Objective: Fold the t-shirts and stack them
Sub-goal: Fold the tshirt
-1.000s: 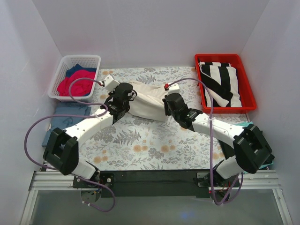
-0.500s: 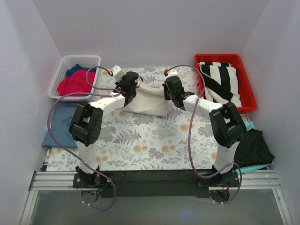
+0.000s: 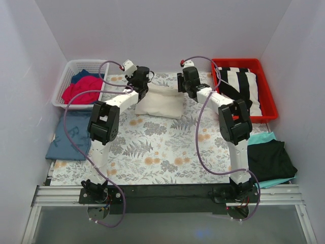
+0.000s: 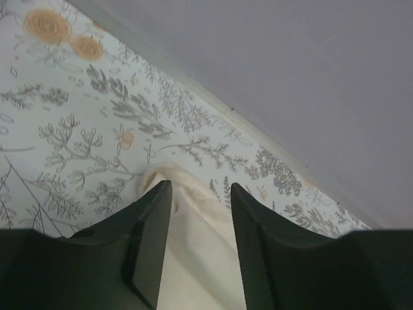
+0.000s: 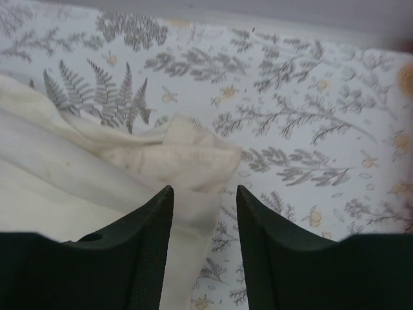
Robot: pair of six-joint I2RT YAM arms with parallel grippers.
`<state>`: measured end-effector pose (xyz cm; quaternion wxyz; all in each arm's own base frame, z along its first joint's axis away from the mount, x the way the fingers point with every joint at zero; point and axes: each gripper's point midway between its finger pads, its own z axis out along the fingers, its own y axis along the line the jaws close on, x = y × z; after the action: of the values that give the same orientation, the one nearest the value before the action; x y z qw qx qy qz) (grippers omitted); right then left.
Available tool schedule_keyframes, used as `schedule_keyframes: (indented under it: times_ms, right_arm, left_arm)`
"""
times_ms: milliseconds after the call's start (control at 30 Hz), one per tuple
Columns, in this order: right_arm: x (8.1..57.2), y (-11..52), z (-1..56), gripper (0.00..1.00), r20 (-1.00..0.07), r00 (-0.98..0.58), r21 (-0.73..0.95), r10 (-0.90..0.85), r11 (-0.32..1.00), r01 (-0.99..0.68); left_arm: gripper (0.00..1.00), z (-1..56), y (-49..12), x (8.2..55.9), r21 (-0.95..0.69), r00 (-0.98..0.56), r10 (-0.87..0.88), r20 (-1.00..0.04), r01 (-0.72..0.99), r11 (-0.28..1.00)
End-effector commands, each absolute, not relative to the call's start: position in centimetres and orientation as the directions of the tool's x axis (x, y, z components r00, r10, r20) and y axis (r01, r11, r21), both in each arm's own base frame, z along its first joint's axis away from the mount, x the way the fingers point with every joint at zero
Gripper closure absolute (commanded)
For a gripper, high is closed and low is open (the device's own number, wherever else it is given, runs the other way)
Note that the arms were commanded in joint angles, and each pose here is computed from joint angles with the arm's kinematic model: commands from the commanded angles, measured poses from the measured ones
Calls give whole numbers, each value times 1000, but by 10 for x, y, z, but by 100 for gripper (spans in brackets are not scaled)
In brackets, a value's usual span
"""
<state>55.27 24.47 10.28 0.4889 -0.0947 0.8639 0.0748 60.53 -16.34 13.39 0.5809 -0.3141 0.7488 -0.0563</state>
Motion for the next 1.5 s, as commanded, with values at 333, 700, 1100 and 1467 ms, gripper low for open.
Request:
schedule_keyframes:
  times_ms: [333,700,1100,1467]
  right_arm:
    - [510,253,149,50,-882,-465,76,-76,951,-300]
    - [482,277,86,52,-809,-577,136,-112,919,-369]
    - [430,292,79,54,-801,-576,114,-164,902,-416]
    - [427,300,98,55,-832,-531,85,-161,909,-408]
  left_arm:
    - [54,201,-162,553,-525,-129,-568,-813,-259,810]
    - [57,119,-181,515,-479,-376,-534,-757,-237,845]
    - [58,90,-191,485,-530,-477,-578,-662,-246,811]
    - [59,66,-185,481,-515,-484,-601,-635,-314,797]
